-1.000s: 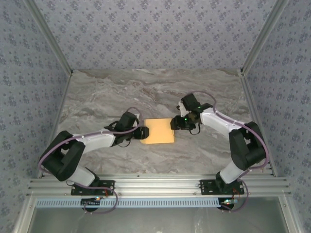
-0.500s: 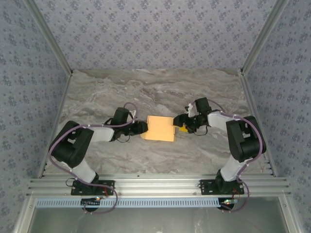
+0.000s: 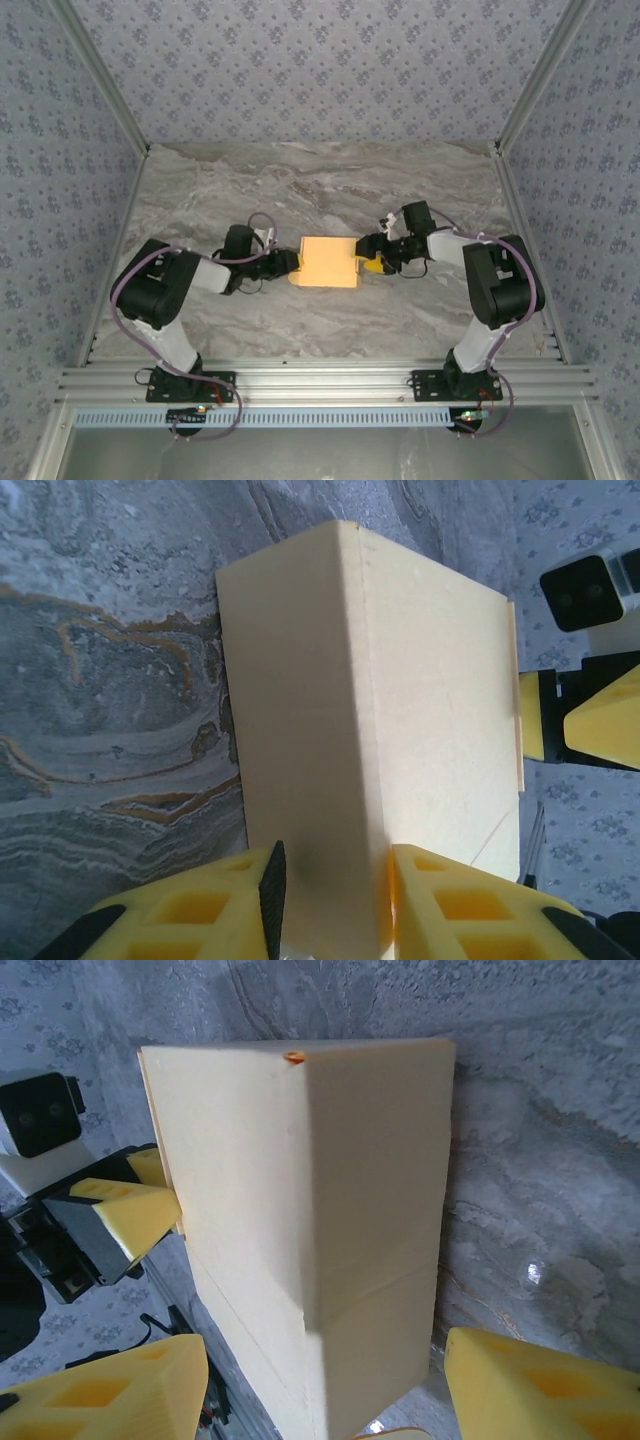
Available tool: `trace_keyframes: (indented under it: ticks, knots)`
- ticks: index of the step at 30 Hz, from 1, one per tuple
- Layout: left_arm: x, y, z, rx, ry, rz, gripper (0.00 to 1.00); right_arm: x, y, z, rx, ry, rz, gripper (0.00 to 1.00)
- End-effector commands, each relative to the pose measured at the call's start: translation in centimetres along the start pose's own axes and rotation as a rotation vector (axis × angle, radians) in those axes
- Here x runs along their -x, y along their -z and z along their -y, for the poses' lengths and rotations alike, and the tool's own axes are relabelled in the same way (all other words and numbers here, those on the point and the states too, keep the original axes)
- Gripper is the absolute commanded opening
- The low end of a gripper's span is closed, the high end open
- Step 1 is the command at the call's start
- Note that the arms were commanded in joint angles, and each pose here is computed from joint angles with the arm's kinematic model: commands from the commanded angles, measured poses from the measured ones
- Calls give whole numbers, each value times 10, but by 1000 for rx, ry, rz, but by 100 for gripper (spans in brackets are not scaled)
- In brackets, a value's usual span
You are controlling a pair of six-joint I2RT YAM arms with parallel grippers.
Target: Fold the paper box
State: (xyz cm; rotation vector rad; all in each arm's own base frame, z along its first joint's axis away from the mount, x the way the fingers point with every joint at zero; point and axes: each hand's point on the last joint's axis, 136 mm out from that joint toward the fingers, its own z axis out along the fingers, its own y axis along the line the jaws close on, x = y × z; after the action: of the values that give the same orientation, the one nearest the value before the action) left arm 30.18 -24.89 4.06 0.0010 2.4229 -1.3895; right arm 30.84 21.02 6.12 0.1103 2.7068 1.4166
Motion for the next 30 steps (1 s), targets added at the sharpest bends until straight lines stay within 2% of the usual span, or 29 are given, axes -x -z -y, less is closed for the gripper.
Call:
trace_keyframes:
  ticks: [1,6,11,19,26,30]
  knots:
    - [-32,1,-50,141,134,-63,33,0,-3,-6,52,-23,-41,67]
    - [-32,4,-55,125,150,-48,30,-2,-11,-1,71,-40,-70,73]
    - [-31,12,-59,76,167,-18,29,-2,-15,0,80,-52,-80,73]
    - [-29,12,-58,67,176,-31,28,-4,-30,-12,97,-47,-95,72]
    - [-31,12,-56,57,178,-39,29,3,-37,-21,125,-108,-64,63]
    - [-26,17,-44,24,160,-18,35,4,-34,-28,143,-155,-64,50]
